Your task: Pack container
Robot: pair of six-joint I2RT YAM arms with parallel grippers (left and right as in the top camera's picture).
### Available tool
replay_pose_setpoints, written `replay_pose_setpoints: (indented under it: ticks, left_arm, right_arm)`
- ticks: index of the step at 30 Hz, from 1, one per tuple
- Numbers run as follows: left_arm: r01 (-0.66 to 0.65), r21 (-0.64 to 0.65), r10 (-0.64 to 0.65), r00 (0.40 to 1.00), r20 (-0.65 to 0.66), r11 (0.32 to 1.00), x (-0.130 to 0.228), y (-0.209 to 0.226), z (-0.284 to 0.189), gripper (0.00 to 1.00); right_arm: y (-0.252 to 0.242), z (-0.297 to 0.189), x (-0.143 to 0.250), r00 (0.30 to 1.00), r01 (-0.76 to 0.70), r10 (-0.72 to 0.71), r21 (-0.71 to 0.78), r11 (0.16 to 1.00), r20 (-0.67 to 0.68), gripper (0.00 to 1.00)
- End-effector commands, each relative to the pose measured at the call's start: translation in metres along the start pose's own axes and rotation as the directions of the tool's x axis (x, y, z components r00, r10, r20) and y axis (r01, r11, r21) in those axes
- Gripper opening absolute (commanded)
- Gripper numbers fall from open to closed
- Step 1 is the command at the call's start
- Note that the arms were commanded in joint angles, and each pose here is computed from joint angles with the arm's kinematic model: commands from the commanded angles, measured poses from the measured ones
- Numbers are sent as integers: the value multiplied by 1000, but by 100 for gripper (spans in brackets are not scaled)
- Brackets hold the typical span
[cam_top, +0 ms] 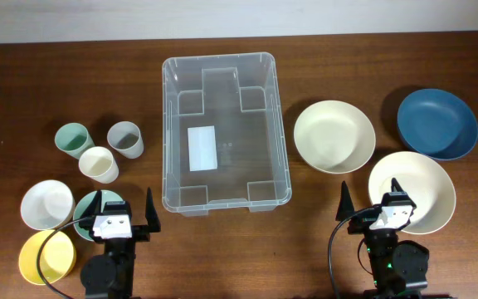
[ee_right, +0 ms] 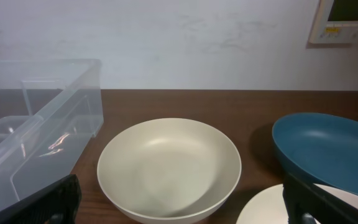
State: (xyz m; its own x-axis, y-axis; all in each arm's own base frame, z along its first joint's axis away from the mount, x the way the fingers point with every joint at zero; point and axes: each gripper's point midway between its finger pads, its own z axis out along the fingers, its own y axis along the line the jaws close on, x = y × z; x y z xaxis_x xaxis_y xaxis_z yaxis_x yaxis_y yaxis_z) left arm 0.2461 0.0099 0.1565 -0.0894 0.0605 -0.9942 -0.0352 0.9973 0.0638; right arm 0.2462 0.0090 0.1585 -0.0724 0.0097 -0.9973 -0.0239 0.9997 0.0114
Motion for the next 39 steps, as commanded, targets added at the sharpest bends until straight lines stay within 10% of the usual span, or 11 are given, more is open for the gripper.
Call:
replay_pose_setpoints:
  ticks: [1, 39]
  left_arm:
    - [-1, 13, 1, 1000, 10, 1000, 0, -2, 0, 100]
    - [77, 44, -79, 996, 35, 996, -24, -6, -7, 100]
  right_arm:
    - [-1, 0, 3, 1000, 7, -7, 3, 1000, -6, 99]
    - [2, -4, -32, 995, -99, 99, -16, 995, 19, 99]
